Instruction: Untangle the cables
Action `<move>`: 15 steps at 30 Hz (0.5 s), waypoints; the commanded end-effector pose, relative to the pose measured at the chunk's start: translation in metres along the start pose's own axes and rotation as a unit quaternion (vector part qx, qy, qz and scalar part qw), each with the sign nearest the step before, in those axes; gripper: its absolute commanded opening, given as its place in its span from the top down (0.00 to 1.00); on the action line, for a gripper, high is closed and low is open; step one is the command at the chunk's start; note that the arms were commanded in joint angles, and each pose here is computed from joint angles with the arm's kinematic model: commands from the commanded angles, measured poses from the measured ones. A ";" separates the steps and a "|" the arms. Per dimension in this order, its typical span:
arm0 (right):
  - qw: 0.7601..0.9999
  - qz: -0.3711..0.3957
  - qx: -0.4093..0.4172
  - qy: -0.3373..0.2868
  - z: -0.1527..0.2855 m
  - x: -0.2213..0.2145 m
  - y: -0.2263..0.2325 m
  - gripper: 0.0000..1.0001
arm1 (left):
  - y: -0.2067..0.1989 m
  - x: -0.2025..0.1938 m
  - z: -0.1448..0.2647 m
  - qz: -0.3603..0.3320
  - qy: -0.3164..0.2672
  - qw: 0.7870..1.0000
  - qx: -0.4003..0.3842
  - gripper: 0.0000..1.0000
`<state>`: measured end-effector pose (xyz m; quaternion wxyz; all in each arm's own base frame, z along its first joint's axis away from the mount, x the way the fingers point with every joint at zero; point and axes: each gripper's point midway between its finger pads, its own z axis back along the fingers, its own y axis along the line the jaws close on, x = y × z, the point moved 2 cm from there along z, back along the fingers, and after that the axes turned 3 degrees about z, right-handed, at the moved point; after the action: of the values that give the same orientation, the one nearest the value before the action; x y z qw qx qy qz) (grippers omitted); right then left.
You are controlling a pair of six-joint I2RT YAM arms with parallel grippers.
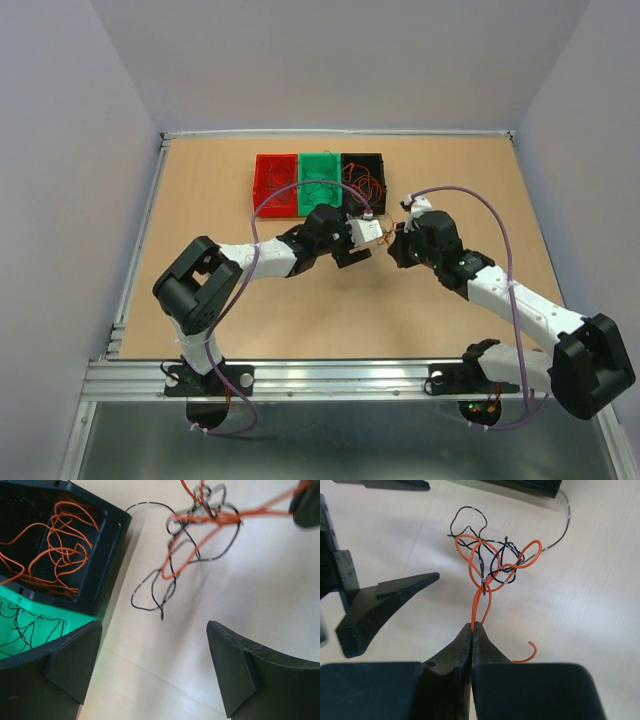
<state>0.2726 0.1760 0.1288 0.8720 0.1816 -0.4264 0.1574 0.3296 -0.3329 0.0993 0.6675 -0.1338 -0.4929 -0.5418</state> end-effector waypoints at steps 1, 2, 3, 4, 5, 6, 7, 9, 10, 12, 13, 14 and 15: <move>0.999 0.014 0.010 -0.037 0.013 0.010 0.005 0.99 | 0.007 0.033 0.015 -0.058 -0.073 0.996 0.011 0.01; 0.999 0.014 0.012 -0.039 0.015 0.010 0.006 0.99 | 0.005 0.032 0.016 -0.060 -0.076 0.995 0.006 0.01; 0.999 0.013 0.012 -0.041 0.016 0.010 0.006 0.99 | 0.003 0.032 0.016 -0.062 -0.081 0.995 0.002 0.02; 0.999 0.013 0.013 -0.043 0.017 0.010 0.007 0.99 | 0.003 0.032 0.015 -0.063 -0.083 0.995 0.002 0.02; 0.999 0.014 0.014 -0.047 0.019 0.012 0.007 0.99 | 0.004 0.032 0.014 -0.058 -0.083 0.995 0.005 0.03; 0.999 0.013 0.013 -0.048 0.020 0.011 0.007 0.99 | 0.007 0.036 0.013 -0.058 -0.088 0.994 0.012 0.04; 0.999 0.013 0.015 -0.050 0.021 0.011 0.008 0.99 | 0.008 0.034 0.009 -0.056 -0.082 0.995 0.016 0.04; 0.998 0.014 0.018 -0.055 0.023 0.013 0.009 0.99 | 0.012 0.037 0.003 -0.048 -0.088 0.995 0.021 0.05; 0.998 0.014 0.019 -0.056 0.024 0.013 0.010 0.99 | 0.013 0.041 0.002 -0.045 -0.093 0.994 0.022 0.07; 0.998 0.014 0.020 -0.058 0.026 0.012 0.010 1.00 | 0.016 0.049 0.000 -0.037 -0.106 0.993 0.026 0.09; 0.998 0.012 0.020 -0.059 0.026 0.012 0.010 0.99 | 0.018 0.052 0.001 -0.035 -0.112 0.993 0.029 0.11; 0.998 0.012 0.021 -0.061 0.027 0.013 0.011 0.99 | 0.018 0.054 0.001 -0.034 -0.117 0.992 0.032 0.12; 0.998 0.012 0.022 -0.064 0.028 0.013 0.011 0.99 | 0.018 0.056 0.000 -0.035 -0.126 0.991 0.032 0.13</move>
<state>0.2603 0.1730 0.1522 0.8481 0.1984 -0.4649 0.1590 0.3295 -0.3402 0.1120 0.6218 -0.1430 -0.5353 -0.5535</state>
